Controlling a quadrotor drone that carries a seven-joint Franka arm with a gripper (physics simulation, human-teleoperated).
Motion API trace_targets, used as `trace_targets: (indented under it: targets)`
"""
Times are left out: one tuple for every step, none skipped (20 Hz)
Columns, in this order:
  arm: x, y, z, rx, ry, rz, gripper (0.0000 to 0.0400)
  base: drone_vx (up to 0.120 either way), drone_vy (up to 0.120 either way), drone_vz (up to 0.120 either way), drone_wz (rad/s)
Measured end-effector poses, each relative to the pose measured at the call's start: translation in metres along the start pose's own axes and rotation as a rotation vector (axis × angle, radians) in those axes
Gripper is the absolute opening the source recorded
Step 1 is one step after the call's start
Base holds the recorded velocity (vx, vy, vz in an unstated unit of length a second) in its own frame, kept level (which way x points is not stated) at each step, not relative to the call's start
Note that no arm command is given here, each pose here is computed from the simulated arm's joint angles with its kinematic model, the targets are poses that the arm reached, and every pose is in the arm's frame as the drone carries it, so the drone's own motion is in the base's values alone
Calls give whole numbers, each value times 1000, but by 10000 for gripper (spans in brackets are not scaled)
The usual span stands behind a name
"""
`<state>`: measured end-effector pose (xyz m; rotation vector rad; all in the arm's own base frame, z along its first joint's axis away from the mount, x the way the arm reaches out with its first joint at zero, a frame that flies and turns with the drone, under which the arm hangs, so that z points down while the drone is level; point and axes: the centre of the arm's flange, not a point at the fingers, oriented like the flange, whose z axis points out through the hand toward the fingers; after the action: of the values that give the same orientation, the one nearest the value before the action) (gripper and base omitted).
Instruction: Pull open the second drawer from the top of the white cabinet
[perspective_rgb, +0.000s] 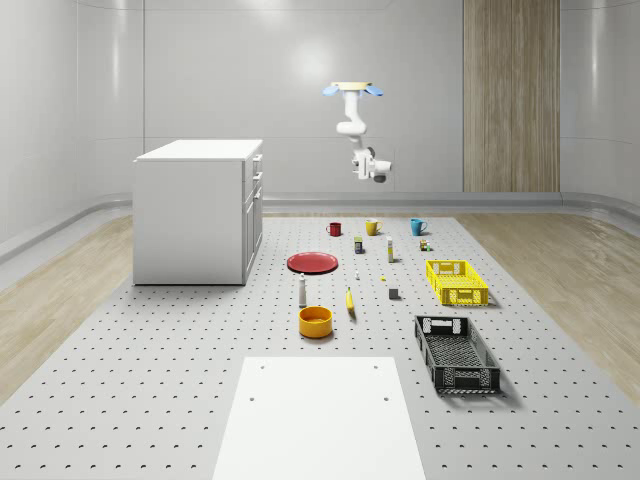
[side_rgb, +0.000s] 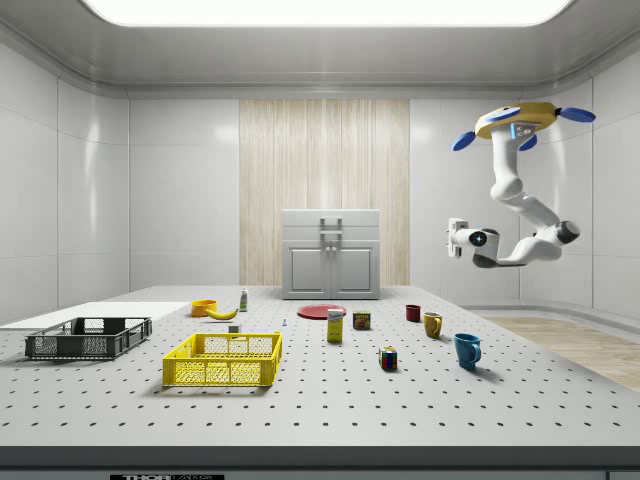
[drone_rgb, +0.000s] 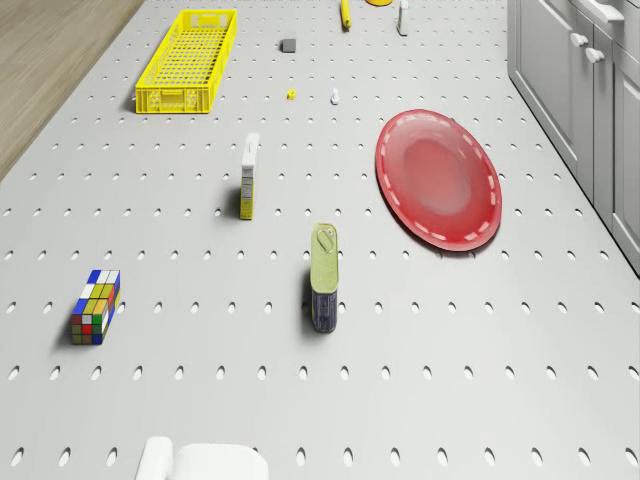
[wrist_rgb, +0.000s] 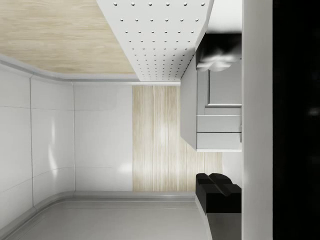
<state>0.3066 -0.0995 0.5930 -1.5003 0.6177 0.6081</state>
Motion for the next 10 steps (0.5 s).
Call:
trace_targets:
  targets:
    - [0, 0, 0, 2, -2, 0, 300, 120, -120, 0, 0]
    - [0, 0, 0, 4, -4, 0, 300, 120, -120, 0, 0]
    - [1, 0, 0, 5, -5, 0, 300, 120, -120, 0, 0]
    - [1, 1, 0, 6, -6, 0, 300, 120, -120, 0, 0]
    - [1, 1, 0, 7, -7, 0, 300, 120, -120, 0, 0]
    - [1, 1, 0, 8, -8, 0, 300, 120, -120, 0, 0]
    - [1, 1, 0, 9, -9, 0, 300, 120, -120, 0, 0]
    - [1, 1, 0, 9, -9, 0, 300, 120, -120, 0, 0]
    - [1, 1, 0, 10, -10, 0, 300, 120, -120, 0, 0]
    - [1, 1, 0, 10, -10, 0, 300, 120, -120, 0, 0]
